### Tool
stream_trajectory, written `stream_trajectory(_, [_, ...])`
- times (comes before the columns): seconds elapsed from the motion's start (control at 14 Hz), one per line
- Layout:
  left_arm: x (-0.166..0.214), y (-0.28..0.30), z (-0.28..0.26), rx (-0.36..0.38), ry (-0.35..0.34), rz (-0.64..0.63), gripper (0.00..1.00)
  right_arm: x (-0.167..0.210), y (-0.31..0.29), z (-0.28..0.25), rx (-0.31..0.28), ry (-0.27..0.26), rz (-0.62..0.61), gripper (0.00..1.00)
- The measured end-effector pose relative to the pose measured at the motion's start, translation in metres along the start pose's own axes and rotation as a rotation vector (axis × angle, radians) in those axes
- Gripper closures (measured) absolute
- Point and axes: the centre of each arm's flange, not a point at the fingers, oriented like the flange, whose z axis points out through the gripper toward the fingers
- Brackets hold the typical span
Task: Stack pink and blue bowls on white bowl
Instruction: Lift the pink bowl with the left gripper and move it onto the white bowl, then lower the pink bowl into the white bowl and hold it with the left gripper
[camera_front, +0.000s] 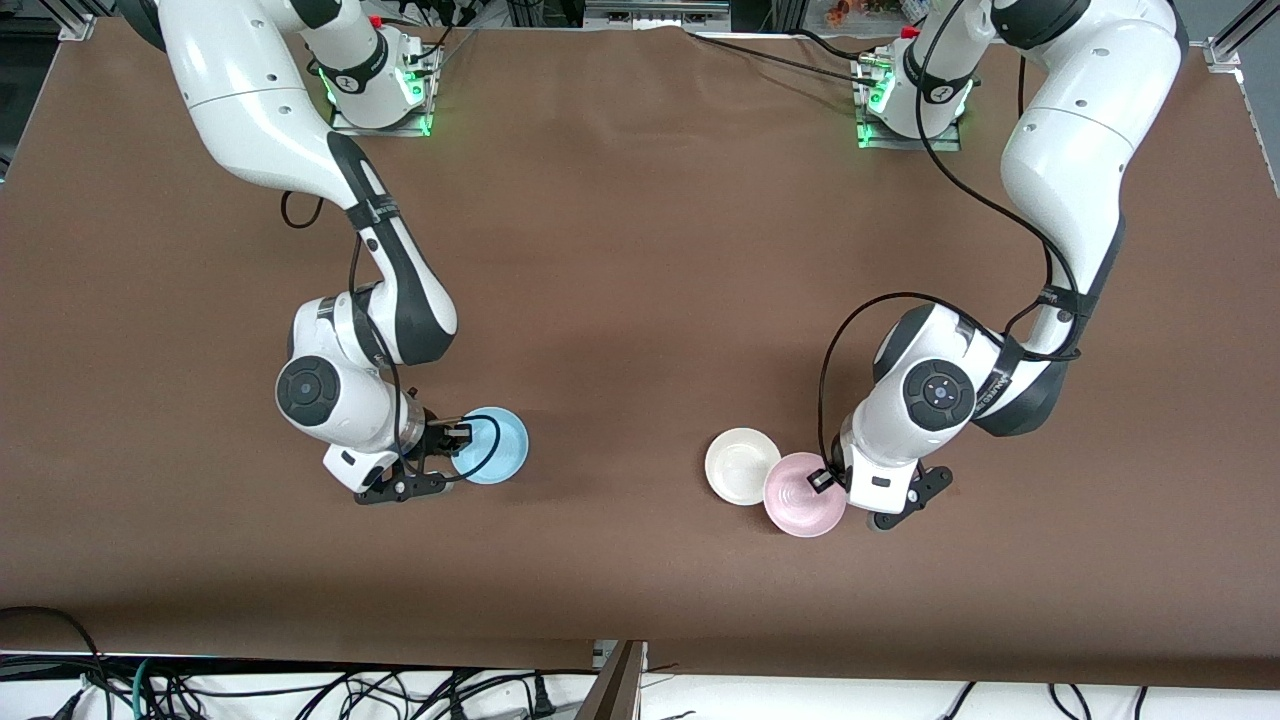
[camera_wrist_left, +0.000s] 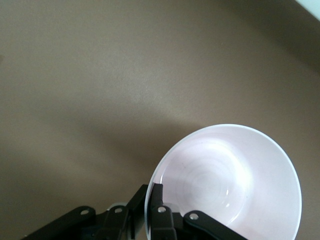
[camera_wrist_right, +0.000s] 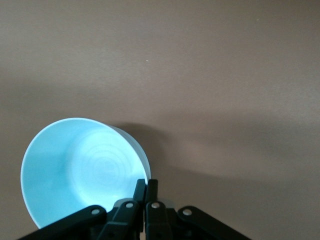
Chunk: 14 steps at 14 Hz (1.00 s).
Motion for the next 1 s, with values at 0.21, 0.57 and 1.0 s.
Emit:
stream_trajectory(0.21, [-0.01,0.008,-0.004,-0.007,-0.011,-0.002,0.92,0.002,-0.005,-0.006,0.011,-0.007,0.013,0.98])
stream_trajectory(0.57, [-0.054,0.032,0.003,0.026,-0.034,0.011,0.92,0.001,-0.012,-0.006,0.014,-0.008,0.048,0.98])
stream_trajectory(1.0, [-0.07,0.032,0.007,0.054,-0.044,0.033,0.92,-0.001,-0.023,-0.004,0.015,-0.011,0.07,0.98])
